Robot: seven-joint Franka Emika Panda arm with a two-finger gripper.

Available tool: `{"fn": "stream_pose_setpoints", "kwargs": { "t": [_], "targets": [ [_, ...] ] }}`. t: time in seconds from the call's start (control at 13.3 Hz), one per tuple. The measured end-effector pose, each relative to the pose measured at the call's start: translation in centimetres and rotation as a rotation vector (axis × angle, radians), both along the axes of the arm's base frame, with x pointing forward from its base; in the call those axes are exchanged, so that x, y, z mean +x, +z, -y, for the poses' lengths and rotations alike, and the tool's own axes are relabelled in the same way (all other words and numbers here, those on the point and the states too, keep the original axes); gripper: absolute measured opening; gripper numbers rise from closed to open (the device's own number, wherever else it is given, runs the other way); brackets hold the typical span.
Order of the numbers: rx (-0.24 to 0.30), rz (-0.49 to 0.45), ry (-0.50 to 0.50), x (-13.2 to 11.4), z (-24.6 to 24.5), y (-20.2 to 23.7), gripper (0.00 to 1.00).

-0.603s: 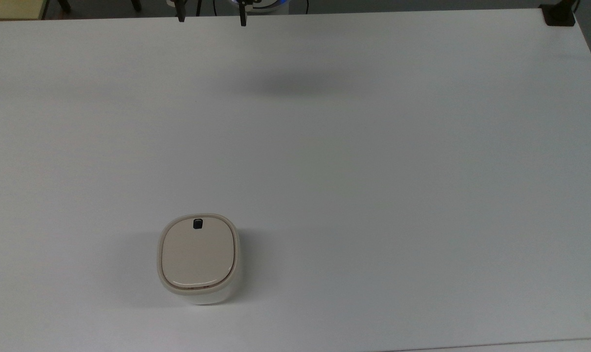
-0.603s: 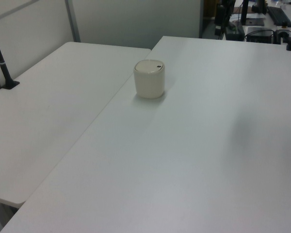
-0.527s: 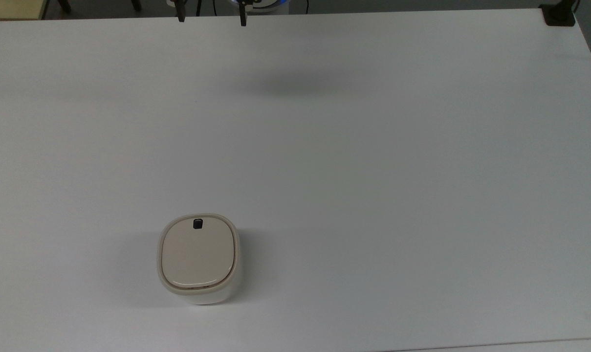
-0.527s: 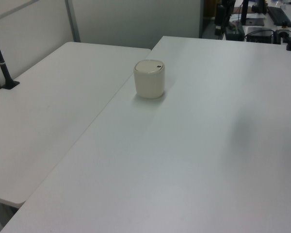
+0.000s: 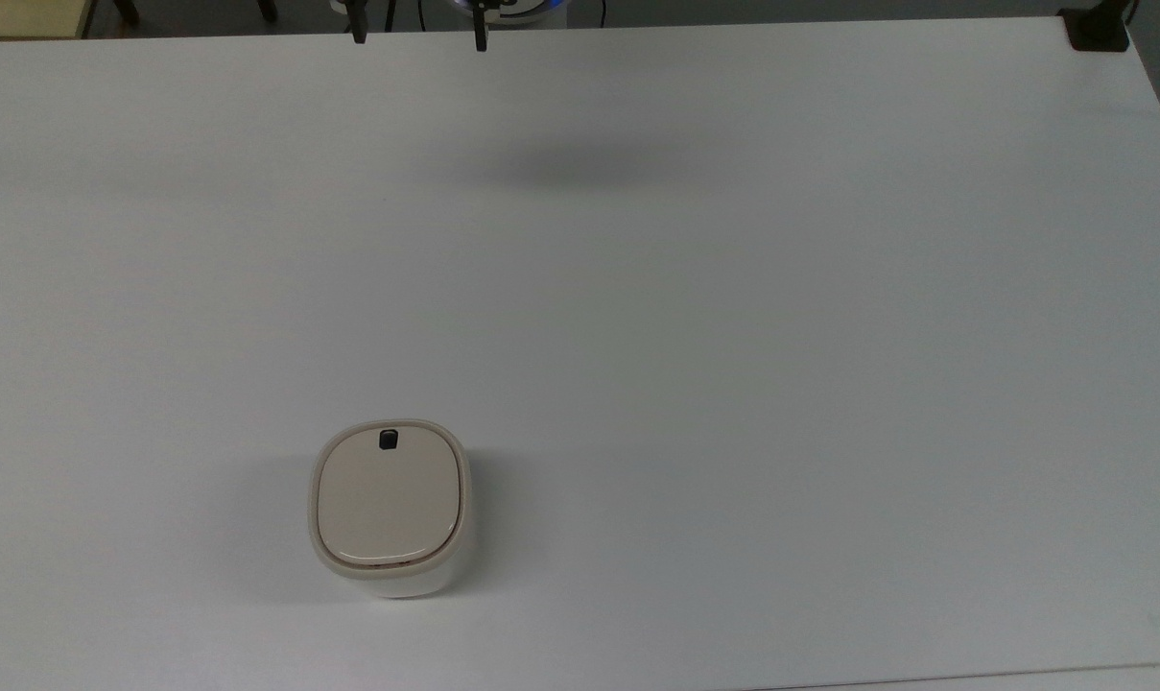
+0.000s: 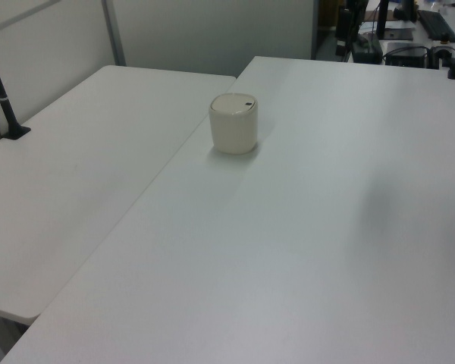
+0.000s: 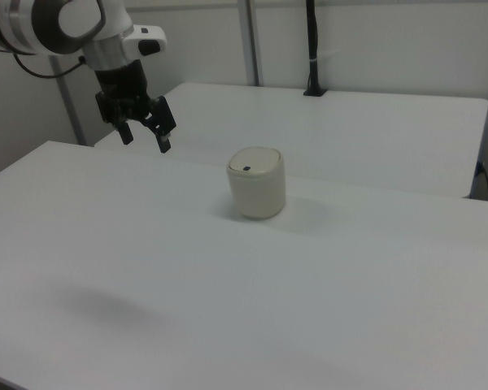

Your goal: Open the trash bin

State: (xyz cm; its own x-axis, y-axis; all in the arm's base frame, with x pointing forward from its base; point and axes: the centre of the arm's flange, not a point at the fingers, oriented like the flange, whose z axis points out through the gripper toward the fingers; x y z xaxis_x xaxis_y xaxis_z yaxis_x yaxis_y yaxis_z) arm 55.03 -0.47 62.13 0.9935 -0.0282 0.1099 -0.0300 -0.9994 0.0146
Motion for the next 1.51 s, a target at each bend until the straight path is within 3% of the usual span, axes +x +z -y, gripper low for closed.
{"fn": "stream_pose_setpoints", "kwargs": {
  "t": [1.05,1.51],
  "targets": [
    [-0.001,-0.007,0.011,-0.06,-0.26,-0.07,1.00],
    [-0.022,-0.017,0.209,0.10,0.58,-0.41,1.00]
  ]
}}
